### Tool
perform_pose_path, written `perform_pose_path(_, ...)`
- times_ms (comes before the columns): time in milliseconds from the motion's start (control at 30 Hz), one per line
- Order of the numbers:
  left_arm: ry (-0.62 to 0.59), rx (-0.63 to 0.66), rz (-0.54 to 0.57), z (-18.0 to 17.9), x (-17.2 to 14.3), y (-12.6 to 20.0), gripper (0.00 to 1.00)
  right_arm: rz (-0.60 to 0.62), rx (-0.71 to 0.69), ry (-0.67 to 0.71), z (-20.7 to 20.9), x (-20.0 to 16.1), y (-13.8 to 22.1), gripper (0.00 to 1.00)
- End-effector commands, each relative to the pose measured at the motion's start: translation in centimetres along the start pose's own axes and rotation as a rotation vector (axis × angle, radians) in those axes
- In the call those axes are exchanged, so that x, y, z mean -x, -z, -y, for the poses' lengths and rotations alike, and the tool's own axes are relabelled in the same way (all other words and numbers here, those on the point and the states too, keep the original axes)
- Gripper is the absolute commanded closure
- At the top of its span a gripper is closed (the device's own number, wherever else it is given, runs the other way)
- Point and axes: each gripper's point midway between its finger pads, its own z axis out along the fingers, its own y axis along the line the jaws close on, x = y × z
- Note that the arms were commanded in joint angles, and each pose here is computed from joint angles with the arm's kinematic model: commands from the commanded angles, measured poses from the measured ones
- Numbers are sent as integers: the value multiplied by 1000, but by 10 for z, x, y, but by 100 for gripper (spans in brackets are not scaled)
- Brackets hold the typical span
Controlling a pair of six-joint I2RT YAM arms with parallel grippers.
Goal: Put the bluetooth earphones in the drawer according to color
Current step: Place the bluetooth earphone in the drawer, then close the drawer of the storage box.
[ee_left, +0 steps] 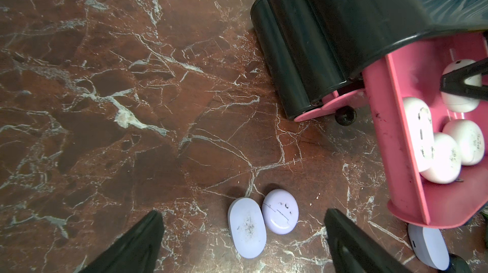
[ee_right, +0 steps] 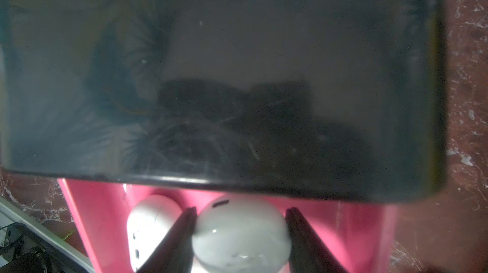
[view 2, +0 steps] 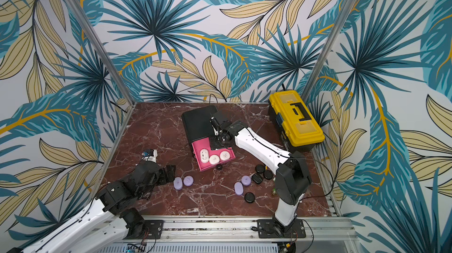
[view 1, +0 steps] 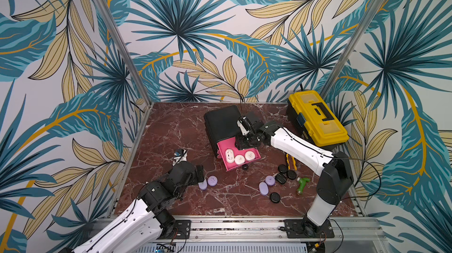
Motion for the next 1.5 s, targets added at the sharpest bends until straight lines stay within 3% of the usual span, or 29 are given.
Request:
perform_pose_path(0,1,18,2,-5,-3,-4,0,27,-10,16,-3,7,-3,41)
perform_pose_path(167,-2,5,11,0,2,-2,0,45,-3,11,-4,10,5,30)
perform_pose_path(267,-21,-6,25,9,15,1,0,65,1,5,-4,12,14,28)
perform_pose_path(500,-112,-37,68,47,68,13,0,118,52,-15,-5,3,54,28)
perform_pose_path(700,-187,-90,70,92,116,8,0,120,94,-26,3,-29,79,28)
perform_pose_path(933,-242,-133,37,138,160,-24,0,99,119,-66,20,-79,86,28)
perform_pose_path(1200,-248,-193,5,177,195,-74,0,94,183,-124,26,-117,65,28)
perform_pose_path(1467,-240,-161,-36,172,208,-139,0,156,335,-173,9,-123,35,31)
